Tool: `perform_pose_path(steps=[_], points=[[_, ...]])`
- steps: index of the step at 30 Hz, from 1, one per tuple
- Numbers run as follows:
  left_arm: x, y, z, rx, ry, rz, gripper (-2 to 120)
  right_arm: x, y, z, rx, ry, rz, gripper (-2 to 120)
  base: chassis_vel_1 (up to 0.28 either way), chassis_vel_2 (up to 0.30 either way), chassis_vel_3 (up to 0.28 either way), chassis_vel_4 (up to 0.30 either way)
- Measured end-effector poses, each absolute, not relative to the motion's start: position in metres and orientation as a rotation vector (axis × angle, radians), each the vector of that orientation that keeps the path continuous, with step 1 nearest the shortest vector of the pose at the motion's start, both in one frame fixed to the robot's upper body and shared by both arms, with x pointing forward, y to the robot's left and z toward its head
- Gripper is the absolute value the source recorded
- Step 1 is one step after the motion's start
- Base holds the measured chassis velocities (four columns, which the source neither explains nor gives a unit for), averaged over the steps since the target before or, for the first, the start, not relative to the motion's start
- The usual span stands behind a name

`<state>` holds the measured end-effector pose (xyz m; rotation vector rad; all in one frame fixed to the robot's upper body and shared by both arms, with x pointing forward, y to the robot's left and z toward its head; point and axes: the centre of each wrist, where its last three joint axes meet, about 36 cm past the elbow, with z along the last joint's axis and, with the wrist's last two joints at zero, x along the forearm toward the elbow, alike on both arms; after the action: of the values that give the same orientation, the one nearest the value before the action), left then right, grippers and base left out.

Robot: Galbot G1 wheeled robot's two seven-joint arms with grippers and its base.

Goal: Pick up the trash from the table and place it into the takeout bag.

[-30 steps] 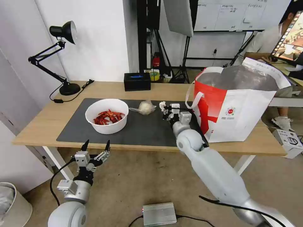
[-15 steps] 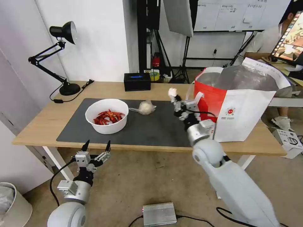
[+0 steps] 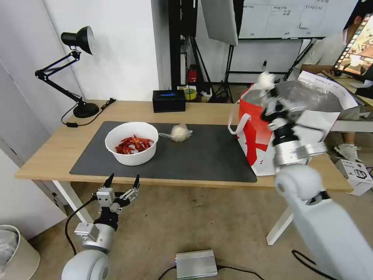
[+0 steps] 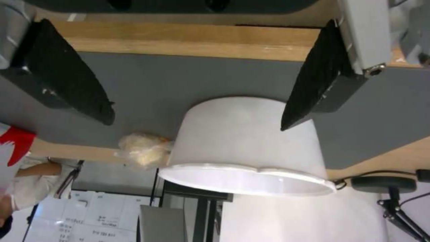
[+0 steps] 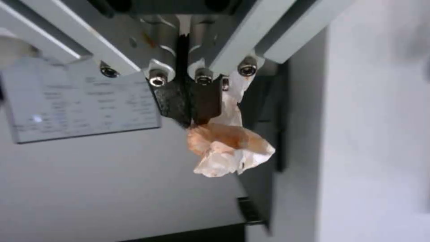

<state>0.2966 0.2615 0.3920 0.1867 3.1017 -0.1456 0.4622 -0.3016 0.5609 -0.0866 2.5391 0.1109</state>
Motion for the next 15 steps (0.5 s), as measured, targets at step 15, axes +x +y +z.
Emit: perform_pose_path(steps=[15], points=[[0.299, 0.253, 0.389, 0.217, 3.097, -0.162, 100, 0.461, -0.360, 0.640, 0.159, 2.868, 0.249, 0, 0.000, 0.000, 0.000, 0.000]])
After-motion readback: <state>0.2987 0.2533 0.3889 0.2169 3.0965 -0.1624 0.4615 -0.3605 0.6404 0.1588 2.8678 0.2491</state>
